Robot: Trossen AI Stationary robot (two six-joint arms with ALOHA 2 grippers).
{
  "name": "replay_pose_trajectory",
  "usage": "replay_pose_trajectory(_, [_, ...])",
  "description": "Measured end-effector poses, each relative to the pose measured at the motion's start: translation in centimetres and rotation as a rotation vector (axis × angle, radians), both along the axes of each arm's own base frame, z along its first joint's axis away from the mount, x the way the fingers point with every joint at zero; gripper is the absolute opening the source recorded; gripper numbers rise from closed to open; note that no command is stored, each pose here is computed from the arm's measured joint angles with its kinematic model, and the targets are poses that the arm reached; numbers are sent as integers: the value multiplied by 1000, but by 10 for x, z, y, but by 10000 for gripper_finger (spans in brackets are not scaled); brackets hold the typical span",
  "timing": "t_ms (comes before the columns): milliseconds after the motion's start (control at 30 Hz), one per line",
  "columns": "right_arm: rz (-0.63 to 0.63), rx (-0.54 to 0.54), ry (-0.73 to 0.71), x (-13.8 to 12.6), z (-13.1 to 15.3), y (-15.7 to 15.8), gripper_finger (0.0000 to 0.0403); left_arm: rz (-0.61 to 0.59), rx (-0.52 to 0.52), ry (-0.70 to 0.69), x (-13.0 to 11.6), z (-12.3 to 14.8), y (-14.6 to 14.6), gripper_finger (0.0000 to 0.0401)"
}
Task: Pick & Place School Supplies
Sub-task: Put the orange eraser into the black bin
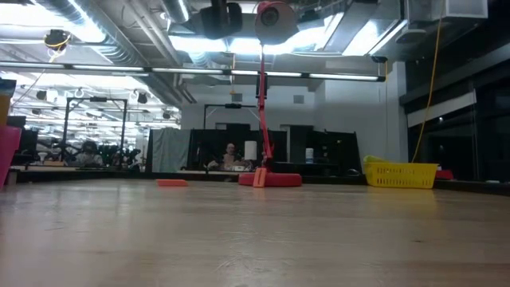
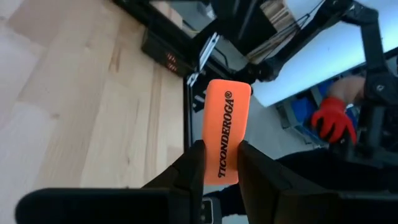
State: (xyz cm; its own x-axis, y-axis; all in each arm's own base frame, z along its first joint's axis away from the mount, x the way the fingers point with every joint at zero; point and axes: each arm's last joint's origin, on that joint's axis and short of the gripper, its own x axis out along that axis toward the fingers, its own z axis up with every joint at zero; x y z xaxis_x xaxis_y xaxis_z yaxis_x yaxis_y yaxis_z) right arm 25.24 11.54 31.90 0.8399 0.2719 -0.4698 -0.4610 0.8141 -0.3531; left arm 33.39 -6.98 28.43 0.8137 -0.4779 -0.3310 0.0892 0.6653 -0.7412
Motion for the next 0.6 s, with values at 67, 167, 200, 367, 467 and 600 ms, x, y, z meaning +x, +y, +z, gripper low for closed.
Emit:
replay_pose_trajectory(67, [-4,8,-28,2,2,0,155,7,-1,-8,1,2,3,75])
replay_pose_trajectory(167, [-13,-5,-36,5,1,-2,155,17,0,-16,3,5,9,75])
replay_pose_trajectory(200, [-14,-13,-33,5,0,-2,155,17,-3,-17,3,5,11,75])
replay_pose_trajectory(367, [-17,-30,-66,13,-1,-2,156,9,-21,-21,4,6,16,75])
replay_pose_trajectory(467, [-38,-41,-71,19,-5,-3,156,15,-27,-30,5,7,18,75])
replay_pose_trajectory(600, [-55,-39,-81,25,-7,-5,156,12,-30,-31,5,8,18,75])
